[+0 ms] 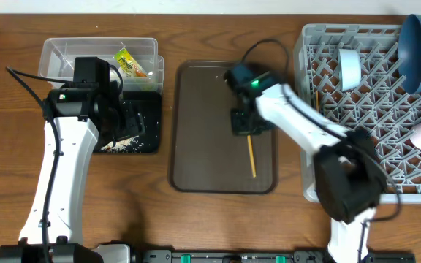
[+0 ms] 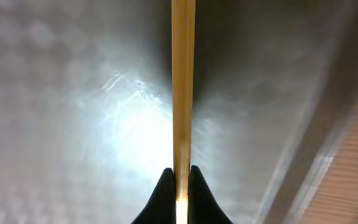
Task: Sort waste into correct bins and load items into the dishwasher rack
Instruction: 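Carry the second chopstick with the right gripper to the rack, then insert the second chopstick into the rack and open the right gripper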
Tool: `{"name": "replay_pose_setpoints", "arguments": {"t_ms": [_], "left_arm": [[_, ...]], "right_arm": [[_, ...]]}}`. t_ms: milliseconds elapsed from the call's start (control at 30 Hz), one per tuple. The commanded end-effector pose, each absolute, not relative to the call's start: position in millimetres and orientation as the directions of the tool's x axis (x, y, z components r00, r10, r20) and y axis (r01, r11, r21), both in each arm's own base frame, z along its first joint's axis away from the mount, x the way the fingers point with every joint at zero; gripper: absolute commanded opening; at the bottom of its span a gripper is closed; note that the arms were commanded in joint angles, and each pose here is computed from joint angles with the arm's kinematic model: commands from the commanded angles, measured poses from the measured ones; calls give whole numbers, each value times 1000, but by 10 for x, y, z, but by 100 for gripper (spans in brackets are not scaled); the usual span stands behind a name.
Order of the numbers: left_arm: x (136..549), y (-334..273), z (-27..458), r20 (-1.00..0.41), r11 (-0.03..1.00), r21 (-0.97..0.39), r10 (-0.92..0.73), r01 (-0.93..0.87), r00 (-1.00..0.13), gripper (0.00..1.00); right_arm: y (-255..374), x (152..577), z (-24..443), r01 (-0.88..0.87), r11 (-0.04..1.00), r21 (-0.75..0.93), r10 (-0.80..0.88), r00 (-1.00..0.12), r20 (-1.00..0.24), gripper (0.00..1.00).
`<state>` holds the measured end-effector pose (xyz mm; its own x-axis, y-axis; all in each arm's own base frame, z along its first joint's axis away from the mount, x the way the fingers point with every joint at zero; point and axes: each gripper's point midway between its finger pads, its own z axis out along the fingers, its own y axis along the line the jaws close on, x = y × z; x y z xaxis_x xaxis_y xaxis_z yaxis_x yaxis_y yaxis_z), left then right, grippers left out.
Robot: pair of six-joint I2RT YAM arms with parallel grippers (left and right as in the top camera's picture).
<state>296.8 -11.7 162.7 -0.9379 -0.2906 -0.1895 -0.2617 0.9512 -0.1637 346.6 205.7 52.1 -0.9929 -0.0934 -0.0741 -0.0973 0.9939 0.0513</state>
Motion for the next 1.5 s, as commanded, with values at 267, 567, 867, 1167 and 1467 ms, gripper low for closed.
{"name": "replay_pose_setpoints", "arguments": {"t_ms": [267, 567, 867, 1167, 1467], "left_arm": [[2987, -90, 1677, -208, 952, -159, -293, -263, -933, 75], [2986, -90, 1676, -208, 952, -159, -293, -263, -933, 75], [2986, -91, 1676, -208, 952, -160, -293, -263, -933, 75], [2986, -91, 1676, -208, 952, -160, -293, -263, -933, 75], [2985, -91, 1676, -208, 952, -159, -293, -263, -933, 75]], "right_arm": [[1224, 3609, 1559, -162, 984, 73, -140, -961, -238, 1], [739, 3592, 1443, -113, 992, 48, -103, -981, -166, 1], [490, 3459, 1220, -49, 998, 38, -45, -994, -95, 1], [399, 3421, 1043, -26, 999, 29, -24, -997, -79, 1], [263, 3368, 881, 21, 999, -45, 18, -998, -68, 1]]}}
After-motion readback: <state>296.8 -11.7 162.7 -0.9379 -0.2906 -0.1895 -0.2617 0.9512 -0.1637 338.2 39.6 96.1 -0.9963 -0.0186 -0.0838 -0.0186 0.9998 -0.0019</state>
